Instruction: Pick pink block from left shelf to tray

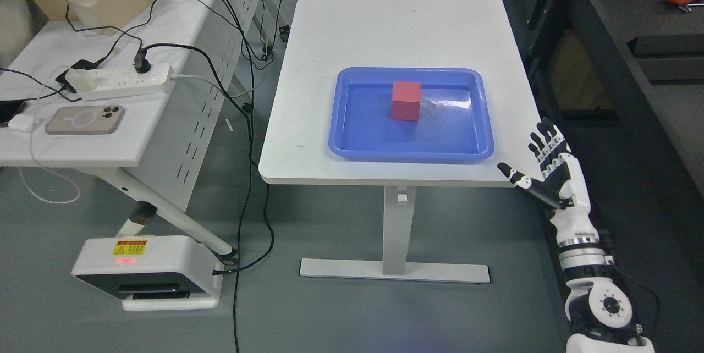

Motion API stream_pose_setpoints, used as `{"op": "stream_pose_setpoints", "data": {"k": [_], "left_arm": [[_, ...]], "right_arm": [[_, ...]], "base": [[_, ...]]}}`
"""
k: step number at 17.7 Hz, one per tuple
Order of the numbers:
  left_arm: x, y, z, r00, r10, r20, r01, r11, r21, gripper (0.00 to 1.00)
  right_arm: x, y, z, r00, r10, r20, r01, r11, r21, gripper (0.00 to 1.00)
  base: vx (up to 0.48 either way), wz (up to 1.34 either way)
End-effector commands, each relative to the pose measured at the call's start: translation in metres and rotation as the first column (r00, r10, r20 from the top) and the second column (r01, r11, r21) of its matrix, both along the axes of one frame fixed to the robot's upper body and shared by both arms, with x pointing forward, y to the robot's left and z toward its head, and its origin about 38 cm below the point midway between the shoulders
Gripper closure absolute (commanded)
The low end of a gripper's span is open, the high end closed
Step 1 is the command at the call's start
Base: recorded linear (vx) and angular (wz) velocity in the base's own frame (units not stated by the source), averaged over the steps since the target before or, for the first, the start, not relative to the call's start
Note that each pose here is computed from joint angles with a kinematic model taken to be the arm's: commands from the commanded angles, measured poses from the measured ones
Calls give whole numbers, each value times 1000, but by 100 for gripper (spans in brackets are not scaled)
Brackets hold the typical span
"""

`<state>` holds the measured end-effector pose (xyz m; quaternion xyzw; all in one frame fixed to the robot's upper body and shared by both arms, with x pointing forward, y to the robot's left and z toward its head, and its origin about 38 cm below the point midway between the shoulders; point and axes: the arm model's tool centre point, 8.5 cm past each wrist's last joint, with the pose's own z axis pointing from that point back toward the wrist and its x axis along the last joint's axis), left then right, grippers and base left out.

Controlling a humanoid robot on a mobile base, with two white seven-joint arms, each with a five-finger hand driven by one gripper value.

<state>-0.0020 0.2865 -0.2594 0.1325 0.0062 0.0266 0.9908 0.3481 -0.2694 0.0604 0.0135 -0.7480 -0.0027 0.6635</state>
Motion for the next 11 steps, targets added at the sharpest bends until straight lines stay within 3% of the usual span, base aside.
{"op": "stream_pose_setpoints", "data": {"k": [1, 11], "left_arm": [[25, 11, 1, 999, -4, 47, 4, 1000, 17, 0], [25, 11, 1, 999, -4, 47, 4, 1000, 17, 0]], "right_arm": [[1, 5, -3, 997, -74, -17, 74, 997, 5, 0], [2, 9, -2, 998, -59, -13, 59, 998, 5, 0]], "base": [[-146, 137], [-69, 38]]}}
